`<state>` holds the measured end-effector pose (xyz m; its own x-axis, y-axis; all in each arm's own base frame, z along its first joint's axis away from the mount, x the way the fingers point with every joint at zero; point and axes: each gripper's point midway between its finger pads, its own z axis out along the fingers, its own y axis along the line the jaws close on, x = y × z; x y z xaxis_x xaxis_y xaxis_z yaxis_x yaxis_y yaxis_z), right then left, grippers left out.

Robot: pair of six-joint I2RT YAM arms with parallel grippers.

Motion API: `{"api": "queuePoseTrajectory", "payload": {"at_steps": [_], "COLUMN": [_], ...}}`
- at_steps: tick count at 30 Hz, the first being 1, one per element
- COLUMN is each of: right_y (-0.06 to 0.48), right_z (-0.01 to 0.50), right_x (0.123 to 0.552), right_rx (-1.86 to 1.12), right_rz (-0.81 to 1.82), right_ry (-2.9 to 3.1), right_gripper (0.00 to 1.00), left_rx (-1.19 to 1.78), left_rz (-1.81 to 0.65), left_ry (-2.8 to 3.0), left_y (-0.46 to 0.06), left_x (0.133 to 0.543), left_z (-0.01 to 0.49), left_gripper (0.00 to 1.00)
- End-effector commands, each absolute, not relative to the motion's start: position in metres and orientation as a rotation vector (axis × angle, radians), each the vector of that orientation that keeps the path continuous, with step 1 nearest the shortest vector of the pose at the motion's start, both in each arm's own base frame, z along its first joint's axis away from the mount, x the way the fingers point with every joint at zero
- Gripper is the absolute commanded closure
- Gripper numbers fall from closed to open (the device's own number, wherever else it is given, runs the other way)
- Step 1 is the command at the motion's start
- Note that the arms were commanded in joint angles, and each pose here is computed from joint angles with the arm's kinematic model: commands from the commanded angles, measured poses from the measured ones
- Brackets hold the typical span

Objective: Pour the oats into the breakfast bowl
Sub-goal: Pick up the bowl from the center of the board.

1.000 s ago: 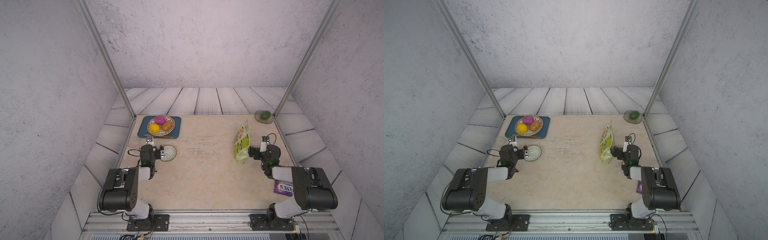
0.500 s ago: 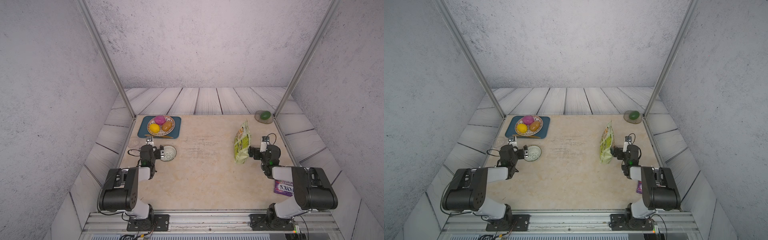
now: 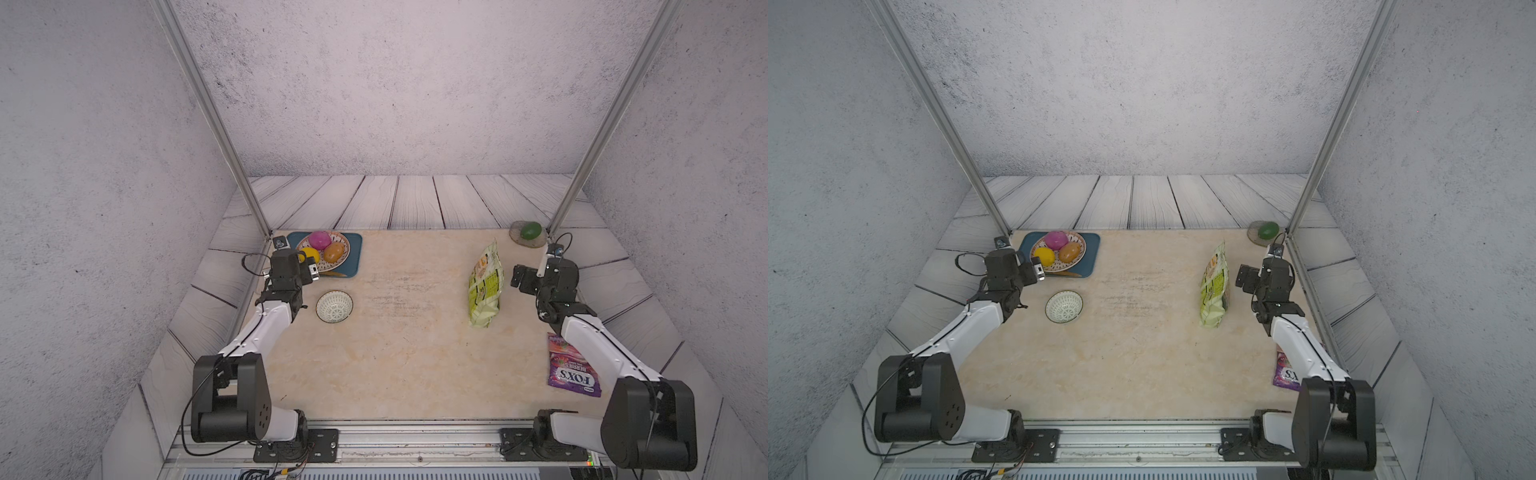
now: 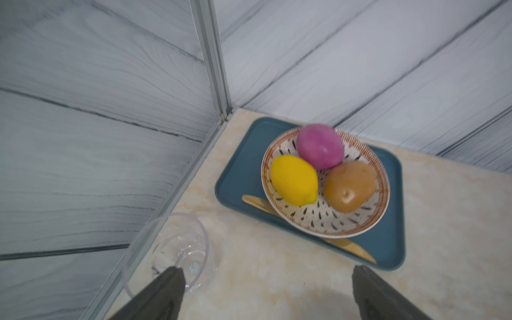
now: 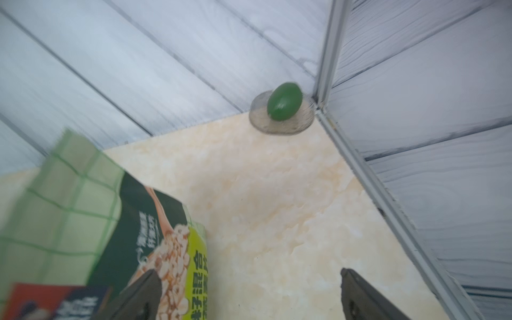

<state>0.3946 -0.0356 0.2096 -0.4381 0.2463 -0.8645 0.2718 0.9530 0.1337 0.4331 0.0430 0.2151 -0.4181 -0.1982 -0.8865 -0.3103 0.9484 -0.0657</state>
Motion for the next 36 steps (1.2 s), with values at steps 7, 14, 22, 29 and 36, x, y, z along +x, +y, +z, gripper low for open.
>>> {"api": "queuePoseTrajectory", "payload": {"at_steps": [7,14,22,29,36], "right_y": [-0.068,-0.050,-0.020,-0.004,-0.002], "right_z": [0.176,0.198,0.211,0.216,0.219], "right_x": [0.280,0.279,0.276,0.276,0.271], "right_rx": [1.004,0.890,0.794,0.777,0.759], "right_rz": [-0.168,0.021,0.222,0.350,0.355], "right_ry": [2.381,2.431,2.506,2.488,2.501], "right_gripper": [0.01,0.01,0.01,0.01,0.01], "left_rx": [-0.871,-0.691,-0.708,-0.727,-0.781], "left_rz": [0.063,-0.299,-0.468,-0.566,-0.541], "left_ry": [2.155,2.392,2.640,2.673,2.724], "left_y": [0.071,0.010,-0.021,-0.032,-0.029], "left_x": [0.359,0.327,0.300,0.315,0.331], "left_z": [0.203,0.171,0.110,0.092,0.071], "left_gripper": [0.00,0.05,0.31,0.40,0.52]}}
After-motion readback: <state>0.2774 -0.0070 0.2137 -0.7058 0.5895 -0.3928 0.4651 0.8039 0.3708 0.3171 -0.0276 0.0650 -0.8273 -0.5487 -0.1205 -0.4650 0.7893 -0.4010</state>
